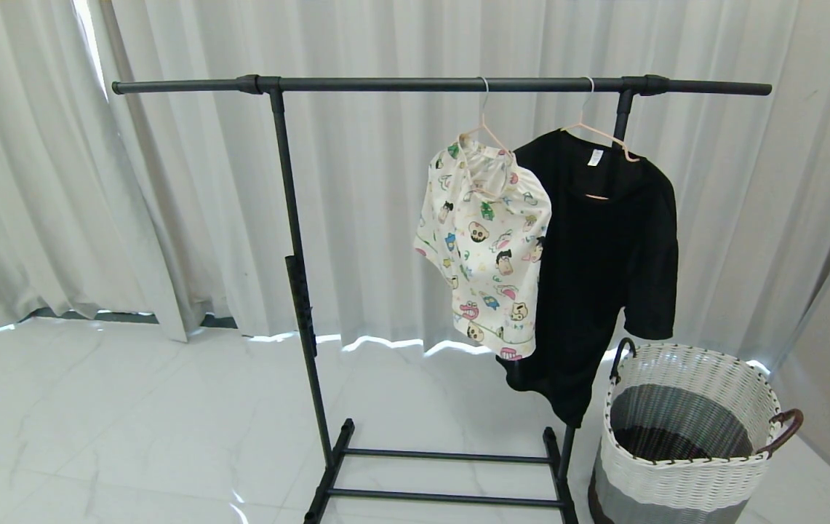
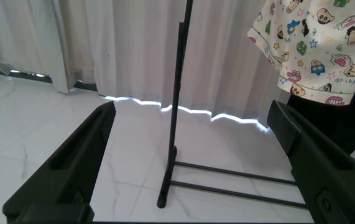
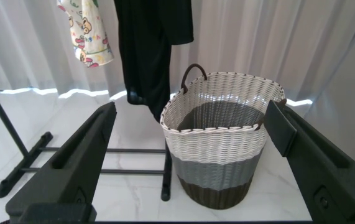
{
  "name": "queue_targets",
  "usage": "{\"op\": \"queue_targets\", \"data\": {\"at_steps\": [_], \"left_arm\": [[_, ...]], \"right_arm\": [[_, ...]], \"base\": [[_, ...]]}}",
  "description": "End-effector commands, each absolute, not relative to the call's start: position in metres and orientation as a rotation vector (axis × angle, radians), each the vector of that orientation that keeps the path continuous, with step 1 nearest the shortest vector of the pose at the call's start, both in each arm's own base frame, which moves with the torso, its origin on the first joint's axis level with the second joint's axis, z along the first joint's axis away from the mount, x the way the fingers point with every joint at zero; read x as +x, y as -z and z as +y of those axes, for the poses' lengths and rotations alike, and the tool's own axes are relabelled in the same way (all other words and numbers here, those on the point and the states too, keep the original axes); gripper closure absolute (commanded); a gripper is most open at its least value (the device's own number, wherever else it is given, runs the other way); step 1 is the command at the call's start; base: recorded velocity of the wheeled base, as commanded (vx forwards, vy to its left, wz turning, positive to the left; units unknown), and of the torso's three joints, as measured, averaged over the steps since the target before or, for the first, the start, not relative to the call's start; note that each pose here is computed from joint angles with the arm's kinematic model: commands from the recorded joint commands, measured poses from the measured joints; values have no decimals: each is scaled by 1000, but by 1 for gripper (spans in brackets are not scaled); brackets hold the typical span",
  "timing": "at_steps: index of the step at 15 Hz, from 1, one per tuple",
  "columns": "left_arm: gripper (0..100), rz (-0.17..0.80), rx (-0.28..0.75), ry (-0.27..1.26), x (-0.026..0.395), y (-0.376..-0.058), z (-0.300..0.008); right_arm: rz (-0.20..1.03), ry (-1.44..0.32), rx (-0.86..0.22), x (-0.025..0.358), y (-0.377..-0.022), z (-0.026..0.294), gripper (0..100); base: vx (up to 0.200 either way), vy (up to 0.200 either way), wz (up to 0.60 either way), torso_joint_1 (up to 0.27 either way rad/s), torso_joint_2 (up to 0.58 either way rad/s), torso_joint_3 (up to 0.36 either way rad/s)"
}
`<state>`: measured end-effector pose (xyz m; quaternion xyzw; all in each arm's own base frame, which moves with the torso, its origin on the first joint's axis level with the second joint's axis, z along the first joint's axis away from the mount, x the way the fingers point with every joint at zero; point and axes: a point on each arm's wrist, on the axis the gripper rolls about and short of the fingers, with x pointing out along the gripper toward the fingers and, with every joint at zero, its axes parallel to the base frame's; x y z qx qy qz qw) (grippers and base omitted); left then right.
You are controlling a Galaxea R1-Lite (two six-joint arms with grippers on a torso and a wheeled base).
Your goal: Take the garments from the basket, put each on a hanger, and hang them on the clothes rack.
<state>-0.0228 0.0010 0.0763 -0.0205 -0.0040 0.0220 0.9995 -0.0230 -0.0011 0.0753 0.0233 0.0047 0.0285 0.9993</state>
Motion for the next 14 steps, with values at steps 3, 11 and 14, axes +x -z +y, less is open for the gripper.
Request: {"op": "queue_targets", "data": {"at_steps": [3,11,14], "left_arm": [[0,-9,-42,-44,-23,-76,1],[0,-9,-42,-44,-23,-76,1],[0,-9,-42,-44,-23,-76,1]], "right_arm": [[9,-58,46,-23,-75,-1,0],[9,-58,47,-23,-75,-1,0],[9,-57,46,-23,-75,-1,0]], "base": [[0,0,0,0,0,0],[0,0,0,0,0,0],[0,0,0,0,0,0]]}}
